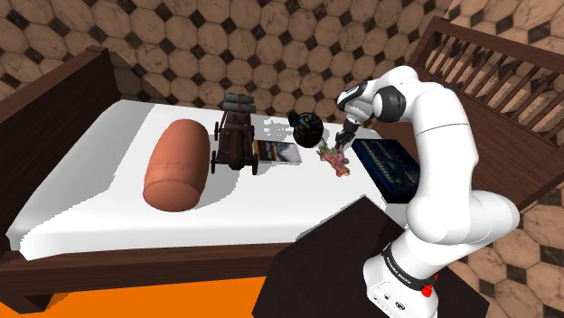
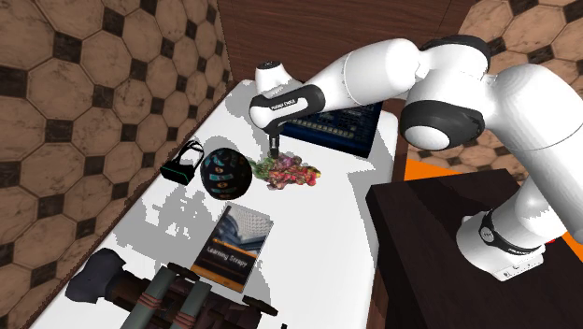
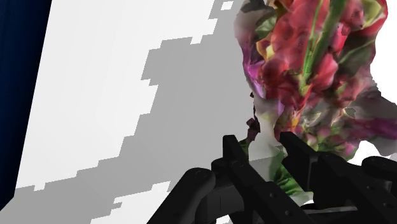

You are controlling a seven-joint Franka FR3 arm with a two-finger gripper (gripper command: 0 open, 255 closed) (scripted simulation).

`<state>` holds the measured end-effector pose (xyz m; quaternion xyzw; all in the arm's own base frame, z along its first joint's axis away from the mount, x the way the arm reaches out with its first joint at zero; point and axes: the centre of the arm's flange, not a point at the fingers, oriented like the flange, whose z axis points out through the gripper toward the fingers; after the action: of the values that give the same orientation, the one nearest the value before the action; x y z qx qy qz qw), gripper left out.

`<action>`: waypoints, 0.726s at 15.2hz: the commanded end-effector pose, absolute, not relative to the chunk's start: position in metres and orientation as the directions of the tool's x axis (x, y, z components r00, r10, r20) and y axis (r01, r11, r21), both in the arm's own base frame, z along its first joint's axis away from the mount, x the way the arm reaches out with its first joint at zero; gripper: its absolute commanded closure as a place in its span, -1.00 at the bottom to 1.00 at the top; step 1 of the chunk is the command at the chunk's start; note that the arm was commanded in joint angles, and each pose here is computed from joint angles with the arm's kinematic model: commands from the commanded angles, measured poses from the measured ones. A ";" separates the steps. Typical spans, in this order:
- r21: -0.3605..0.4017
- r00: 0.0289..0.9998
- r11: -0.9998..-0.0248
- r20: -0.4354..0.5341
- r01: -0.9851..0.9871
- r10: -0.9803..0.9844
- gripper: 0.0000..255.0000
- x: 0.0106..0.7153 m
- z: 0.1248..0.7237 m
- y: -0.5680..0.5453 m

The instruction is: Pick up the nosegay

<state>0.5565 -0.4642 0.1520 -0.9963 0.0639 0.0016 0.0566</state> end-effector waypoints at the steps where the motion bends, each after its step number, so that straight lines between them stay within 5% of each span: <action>1: -0.113 0.992 -0.985 -0.011 -0.127 -0.127 1.00 0.556 0.152 -0.464; 11: -0.113 0.992 -0.985 -0.011 -0.127 -0.127 1.00 0.557 0.184 -0.464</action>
<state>0.5571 -0.4638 0.1781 -0.9963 0.0639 0.0021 0.0568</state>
